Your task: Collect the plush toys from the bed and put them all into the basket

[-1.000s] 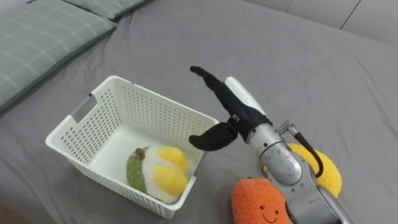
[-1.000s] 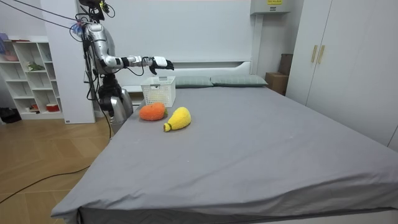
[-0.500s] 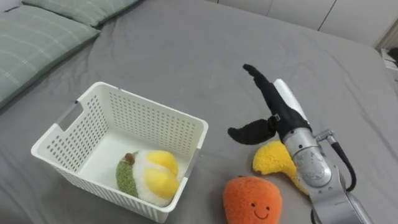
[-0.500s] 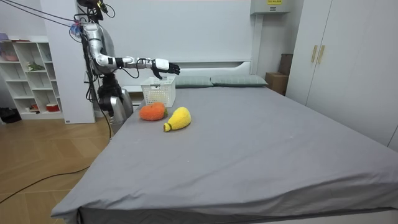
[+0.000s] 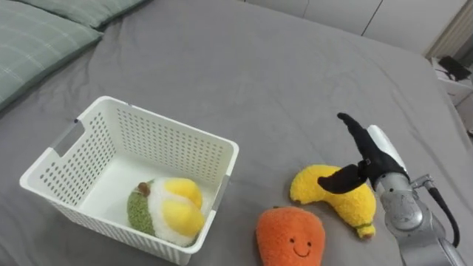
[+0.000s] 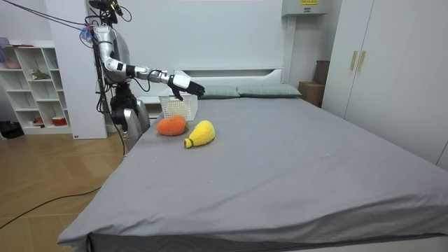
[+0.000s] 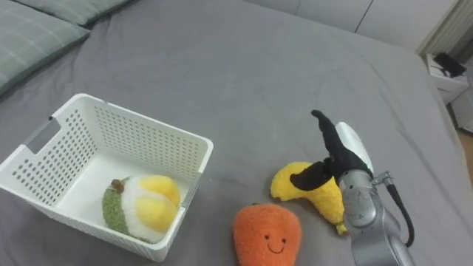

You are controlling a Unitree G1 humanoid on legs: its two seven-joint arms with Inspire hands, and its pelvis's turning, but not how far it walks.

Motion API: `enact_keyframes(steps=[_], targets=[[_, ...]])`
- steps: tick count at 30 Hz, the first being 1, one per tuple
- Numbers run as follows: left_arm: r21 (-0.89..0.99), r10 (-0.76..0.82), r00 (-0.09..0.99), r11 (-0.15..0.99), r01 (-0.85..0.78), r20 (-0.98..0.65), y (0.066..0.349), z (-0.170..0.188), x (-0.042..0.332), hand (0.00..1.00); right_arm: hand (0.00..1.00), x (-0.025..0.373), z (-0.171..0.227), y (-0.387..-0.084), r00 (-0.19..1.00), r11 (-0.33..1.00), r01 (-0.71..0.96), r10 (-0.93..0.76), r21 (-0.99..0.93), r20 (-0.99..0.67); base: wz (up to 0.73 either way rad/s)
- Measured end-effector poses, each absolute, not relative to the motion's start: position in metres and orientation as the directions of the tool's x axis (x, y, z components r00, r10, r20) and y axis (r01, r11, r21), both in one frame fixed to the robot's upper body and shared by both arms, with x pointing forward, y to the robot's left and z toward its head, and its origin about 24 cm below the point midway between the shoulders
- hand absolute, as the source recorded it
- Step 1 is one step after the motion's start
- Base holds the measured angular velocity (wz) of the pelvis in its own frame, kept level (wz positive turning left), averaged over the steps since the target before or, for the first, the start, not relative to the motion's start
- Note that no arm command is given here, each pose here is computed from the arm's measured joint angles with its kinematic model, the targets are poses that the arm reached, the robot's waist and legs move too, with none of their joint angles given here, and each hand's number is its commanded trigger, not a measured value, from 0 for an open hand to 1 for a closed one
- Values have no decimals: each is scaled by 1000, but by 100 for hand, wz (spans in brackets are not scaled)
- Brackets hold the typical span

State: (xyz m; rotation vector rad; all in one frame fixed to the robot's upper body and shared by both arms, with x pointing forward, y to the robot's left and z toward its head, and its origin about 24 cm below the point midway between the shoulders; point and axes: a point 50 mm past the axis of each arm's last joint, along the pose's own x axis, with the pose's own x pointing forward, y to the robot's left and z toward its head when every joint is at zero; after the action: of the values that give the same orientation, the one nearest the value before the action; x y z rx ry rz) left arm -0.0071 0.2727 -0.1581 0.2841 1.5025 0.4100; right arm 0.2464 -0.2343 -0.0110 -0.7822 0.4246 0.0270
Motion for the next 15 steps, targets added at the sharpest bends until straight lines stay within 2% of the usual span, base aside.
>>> enact_keyframes(steps=[15], targets=[[459,472,126,880,-120,-873,288,-151,21,0,0,261,-29,-264,859,704,-96,-299,-703,-416,3]])
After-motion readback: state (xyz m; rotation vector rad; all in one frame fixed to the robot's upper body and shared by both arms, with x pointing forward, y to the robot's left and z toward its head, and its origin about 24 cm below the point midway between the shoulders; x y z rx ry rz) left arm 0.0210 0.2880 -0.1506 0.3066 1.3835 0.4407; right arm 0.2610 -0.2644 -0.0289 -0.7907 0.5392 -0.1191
